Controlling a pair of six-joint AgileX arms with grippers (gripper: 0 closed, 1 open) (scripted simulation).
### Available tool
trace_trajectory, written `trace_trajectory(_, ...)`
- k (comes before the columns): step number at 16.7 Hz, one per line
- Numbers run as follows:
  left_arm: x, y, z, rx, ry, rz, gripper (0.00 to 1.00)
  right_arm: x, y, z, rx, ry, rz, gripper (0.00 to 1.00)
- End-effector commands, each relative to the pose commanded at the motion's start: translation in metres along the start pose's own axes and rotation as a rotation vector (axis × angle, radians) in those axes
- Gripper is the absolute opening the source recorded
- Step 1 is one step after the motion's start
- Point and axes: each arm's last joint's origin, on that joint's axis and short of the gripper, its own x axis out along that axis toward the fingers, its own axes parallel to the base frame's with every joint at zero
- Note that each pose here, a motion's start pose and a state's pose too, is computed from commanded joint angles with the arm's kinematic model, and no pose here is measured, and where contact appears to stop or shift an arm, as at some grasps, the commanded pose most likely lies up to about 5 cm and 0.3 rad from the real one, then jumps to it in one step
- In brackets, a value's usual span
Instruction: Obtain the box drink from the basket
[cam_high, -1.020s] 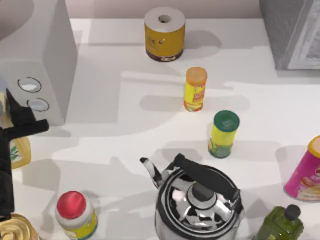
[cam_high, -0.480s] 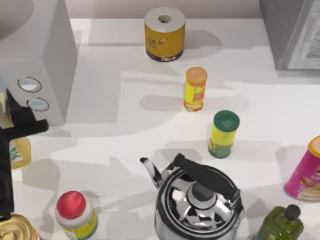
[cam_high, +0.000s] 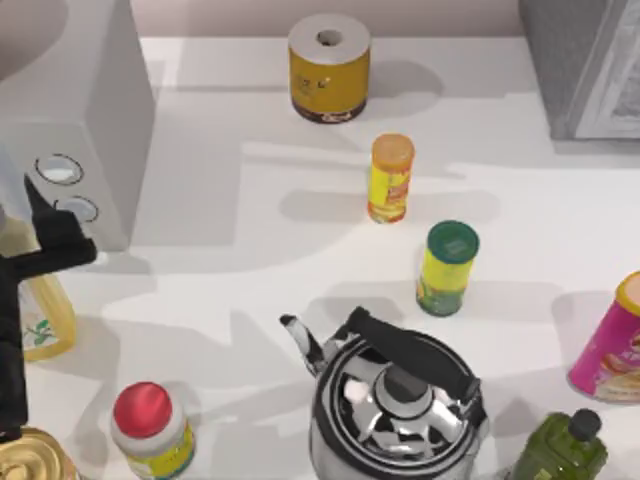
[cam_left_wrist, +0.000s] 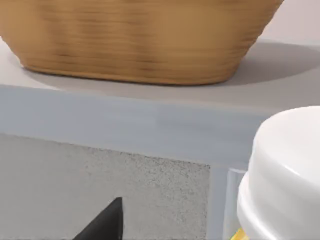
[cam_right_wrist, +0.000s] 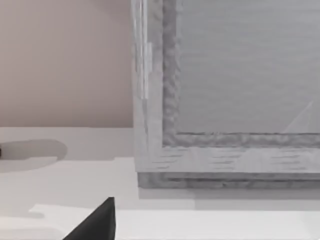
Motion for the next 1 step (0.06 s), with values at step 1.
trace_trajectory(1, 0.0, 0.0, 0.0, 0.0, 0.0, 0.0, 1.0, 0.0, 0.0, 0.0, 0.0, 0.0, 0.0, 1.0)
